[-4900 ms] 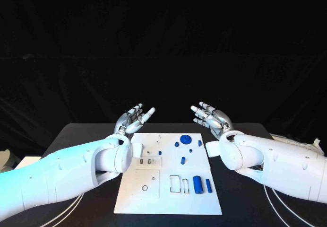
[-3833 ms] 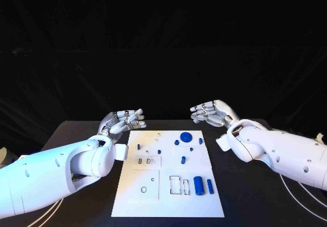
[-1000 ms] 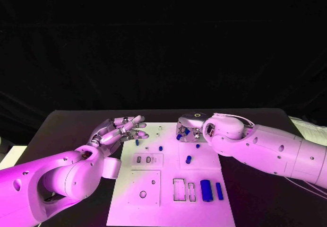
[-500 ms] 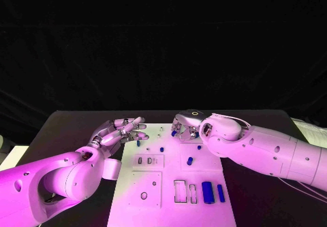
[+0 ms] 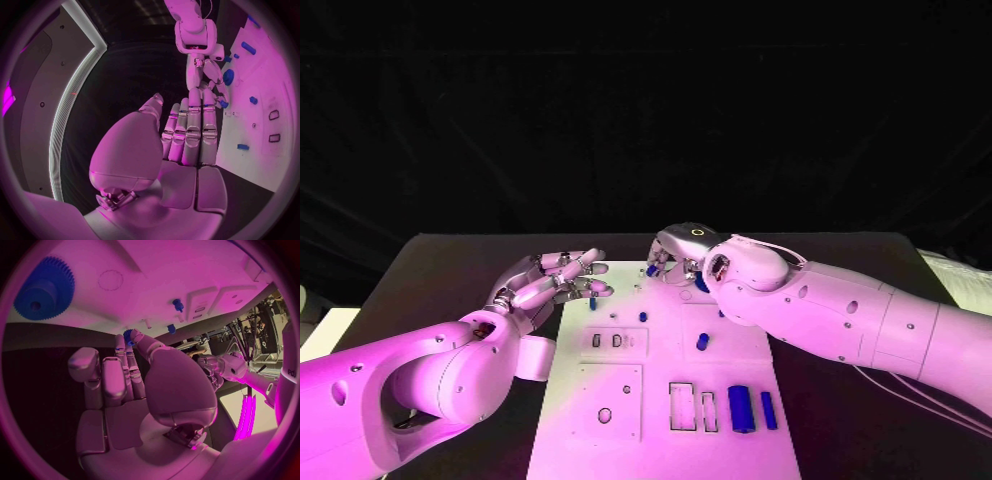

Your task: Assemble the parts on the task board

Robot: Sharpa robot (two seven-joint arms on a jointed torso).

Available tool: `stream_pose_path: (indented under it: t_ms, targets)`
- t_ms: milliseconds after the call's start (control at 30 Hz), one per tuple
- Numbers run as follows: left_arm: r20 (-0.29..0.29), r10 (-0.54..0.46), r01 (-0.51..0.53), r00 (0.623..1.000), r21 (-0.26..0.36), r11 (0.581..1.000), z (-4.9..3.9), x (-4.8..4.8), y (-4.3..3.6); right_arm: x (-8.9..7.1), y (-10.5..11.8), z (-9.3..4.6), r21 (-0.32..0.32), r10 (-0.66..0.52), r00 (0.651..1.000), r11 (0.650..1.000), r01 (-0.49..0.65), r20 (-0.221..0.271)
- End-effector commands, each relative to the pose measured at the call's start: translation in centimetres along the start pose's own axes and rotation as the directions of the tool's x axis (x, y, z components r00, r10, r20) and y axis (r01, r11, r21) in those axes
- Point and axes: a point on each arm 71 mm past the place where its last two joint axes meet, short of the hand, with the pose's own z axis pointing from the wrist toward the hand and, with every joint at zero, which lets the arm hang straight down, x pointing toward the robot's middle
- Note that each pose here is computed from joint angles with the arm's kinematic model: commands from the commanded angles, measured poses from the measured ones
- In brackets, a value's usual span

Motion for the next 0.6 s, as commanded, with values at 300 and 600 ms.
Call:
stream_pose_path:
  t_ms: [300, 600]
  targets:
    - [-0.021, -0.012, 0.012, 1.000, 0.005, 1.000, 0.02, 0.22, -0.15, 0.2, 0.3, 1.0, 0.009, 0.007, 1.000, 1.000, -0.008, 0.020]
    - [-0.023, -0.012, 0.012, 1.000, 0.006, 1.000, 0.01, 0.29, -0.26, 0.5, 0.3, 1.5, 0.014, 0.004, 1.000, 1.000, -0.004, 0.006]
